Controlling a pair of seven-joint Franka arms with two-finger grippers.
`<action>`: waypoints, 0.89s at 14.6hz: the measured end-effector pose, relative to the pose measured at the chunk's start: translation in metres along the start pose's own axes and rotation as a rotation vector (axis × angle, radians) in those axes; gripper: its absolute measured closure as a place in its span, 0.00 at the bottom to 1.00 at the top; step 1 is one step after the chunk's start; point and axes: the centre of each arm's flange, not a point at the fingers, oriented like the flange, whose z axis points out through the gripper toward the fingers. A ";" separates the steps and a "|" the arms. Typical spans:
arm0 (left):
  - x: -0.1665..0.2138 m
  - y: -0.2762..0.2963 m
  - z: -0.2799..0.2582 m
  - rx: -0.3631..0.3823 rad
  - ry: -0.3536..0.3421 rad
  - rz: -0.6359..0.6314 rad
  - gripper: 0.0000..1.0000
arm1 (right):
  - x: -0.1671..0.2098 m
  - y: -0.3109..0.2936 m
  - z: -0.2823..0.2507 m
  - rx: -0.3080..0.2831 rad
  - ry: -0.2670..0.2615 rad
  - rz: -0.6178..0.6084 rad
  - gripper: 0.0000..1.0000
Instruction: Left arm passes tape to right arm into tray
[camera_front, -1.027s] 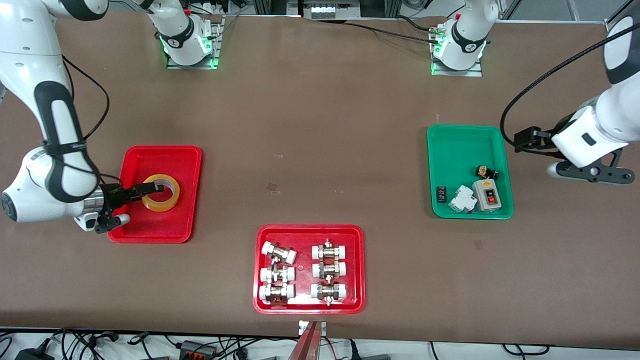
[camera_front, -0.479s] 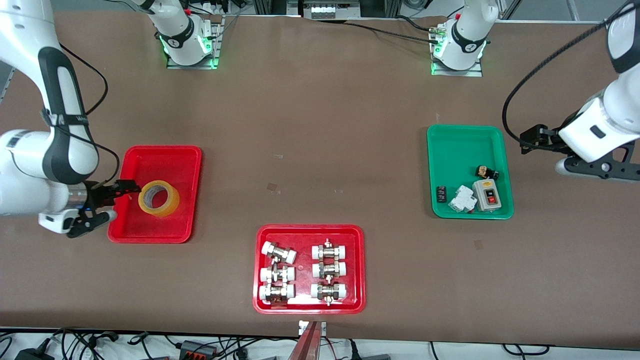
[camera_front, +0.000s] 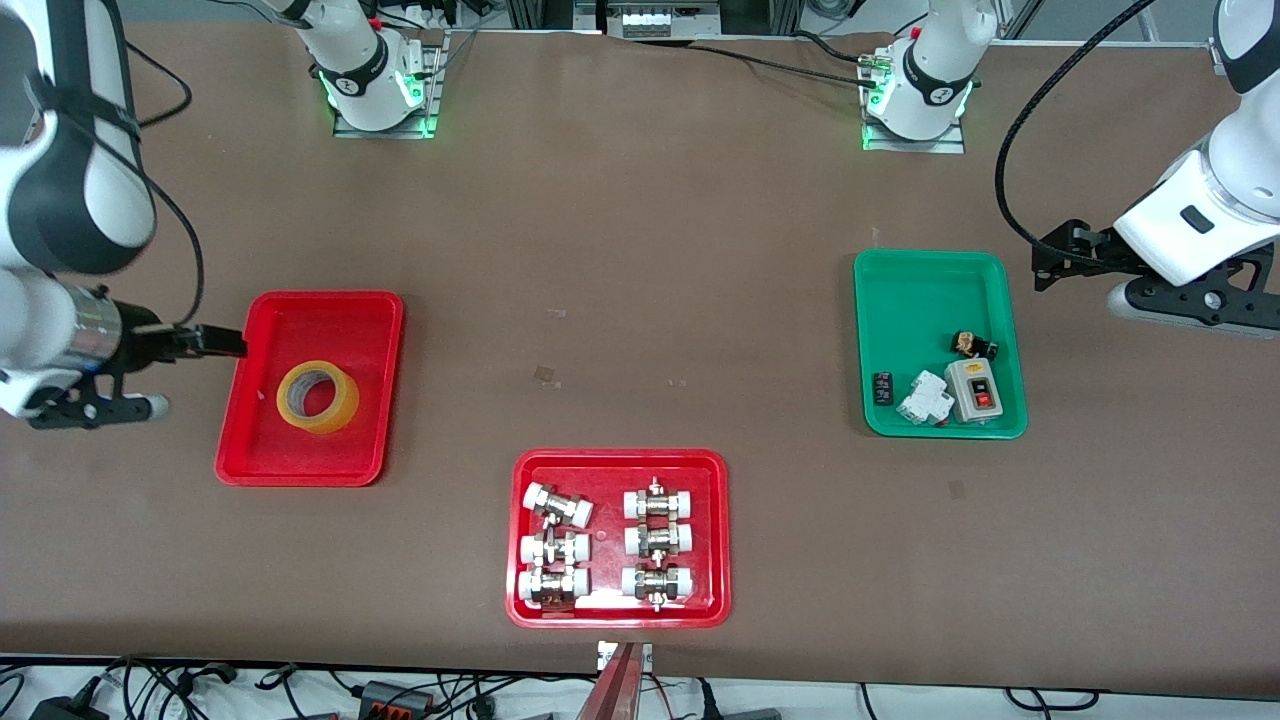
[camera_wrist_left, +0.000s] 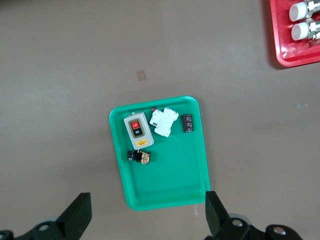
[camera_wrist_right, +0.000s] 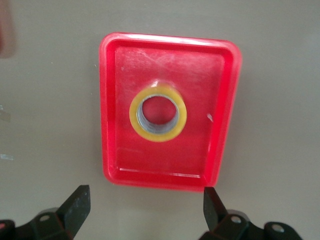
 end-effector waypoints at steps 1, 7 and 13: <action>0.001 -0.001 0.000 0.000 0.005 -0.001 0.00 | -0.006 0.002 -0.018 -0.008 0.018 0.004 0.00; 0.000 -0.001 -0.001 -0.022 0.006 -0.044 0.00 | -0.018 0.015 -0.081 -0.018 0.121 0.034 0.00; -0.021 0.006 0.006 -0.008 0.015 -0.100 0.00 | -0.015 0.015 -0.096 -0.029 0.254 0.033 0.00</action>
